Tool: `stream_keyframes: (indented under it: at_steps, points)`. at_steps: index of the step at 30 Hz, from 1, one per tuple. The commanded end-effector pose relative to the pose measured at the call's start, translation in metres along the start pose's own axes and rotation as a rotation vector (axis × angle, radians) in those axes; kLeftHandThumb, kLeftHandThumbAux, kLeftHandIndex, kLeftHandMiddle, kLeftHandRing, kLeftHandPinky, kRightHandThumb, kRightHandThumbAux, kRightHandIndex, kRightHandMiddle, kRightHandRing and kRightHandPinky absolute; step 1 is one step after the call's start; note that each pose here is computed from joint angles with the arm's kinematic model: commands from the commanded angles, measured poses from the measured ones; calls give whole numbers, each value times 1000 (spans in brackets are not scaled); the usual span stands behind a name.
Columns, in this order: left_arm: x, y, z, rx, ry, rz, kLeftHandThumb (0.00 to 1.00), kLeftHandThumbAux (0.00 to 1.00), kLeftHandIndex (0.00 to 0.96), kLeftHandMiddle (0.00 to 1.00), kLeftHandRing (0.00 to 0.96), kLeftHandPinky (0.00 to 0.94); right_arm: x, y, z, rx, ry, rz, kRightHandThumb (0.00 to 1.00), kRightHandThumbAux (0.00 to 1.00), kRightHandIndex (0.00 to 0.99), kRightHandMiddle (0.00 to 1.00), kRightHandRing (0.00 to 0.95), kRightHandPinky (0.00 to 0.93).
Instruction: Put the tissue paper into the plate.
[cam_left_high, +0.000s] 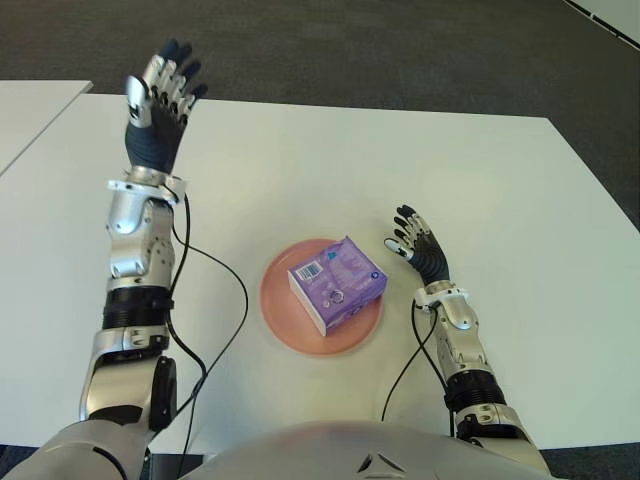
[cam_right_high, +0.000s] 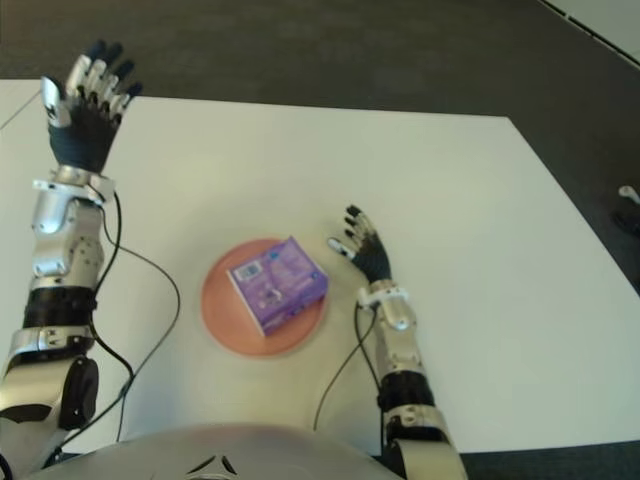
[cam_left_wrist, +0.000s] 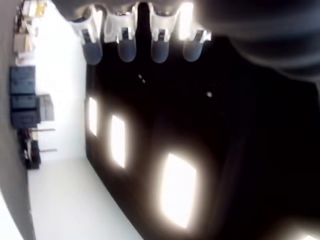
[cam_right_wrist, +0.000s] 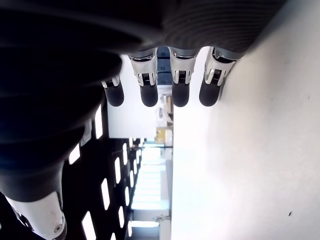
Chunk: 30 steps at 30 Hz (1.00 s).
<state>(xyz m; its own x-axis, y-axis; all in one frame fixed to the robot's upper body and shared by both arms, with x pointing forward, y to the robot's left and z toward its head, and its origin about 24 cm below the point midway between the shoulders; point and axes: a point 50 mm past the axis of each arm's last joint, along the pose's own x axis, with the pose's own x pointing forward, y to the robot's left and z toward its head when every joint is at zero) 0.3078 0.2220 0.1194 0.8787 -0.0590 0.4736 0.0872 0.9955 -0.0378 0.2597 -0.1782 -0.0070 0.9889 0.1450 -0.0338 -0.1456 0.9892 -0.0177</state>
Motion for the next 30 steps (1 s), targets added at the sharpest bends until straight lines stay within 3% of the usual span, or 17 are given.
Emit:
stream_keyframes:
  at_steps: [1,9,17,20,26,30]
  points:
    - [-35,-22,-36,65,125,26,9,323,0,0,0,0,-23,2,-38,52,196,-13,0,691,59,84,60,76]
    - [-59,-37,-54,99,229,42,0,443,0,0,0,0,-25,1,-38,58,185,-16,0,695,64,86,62,82]
    - [-95,-44,-84,114,399,22,0,472,0,0,0,0,-27,0,-38,59,177,-13,0,711,75,96,70,91]
    - [-120,-48,-100,121,487,25,0,474,0,0,0,0,-28,-1,-38,64,176,-10,0,709,77,99,73,92]
    - [-146,-37,-121,143,629,47,0,470,0,0,0,0,-28,-1,-40,67,187,-12,0,695,76,99,73,89]
    - [-151,-39,-130,161,682,37,0,457,0,0,0,0,-27,5,-38,79,217,-42,0,698,77,99,74,94]
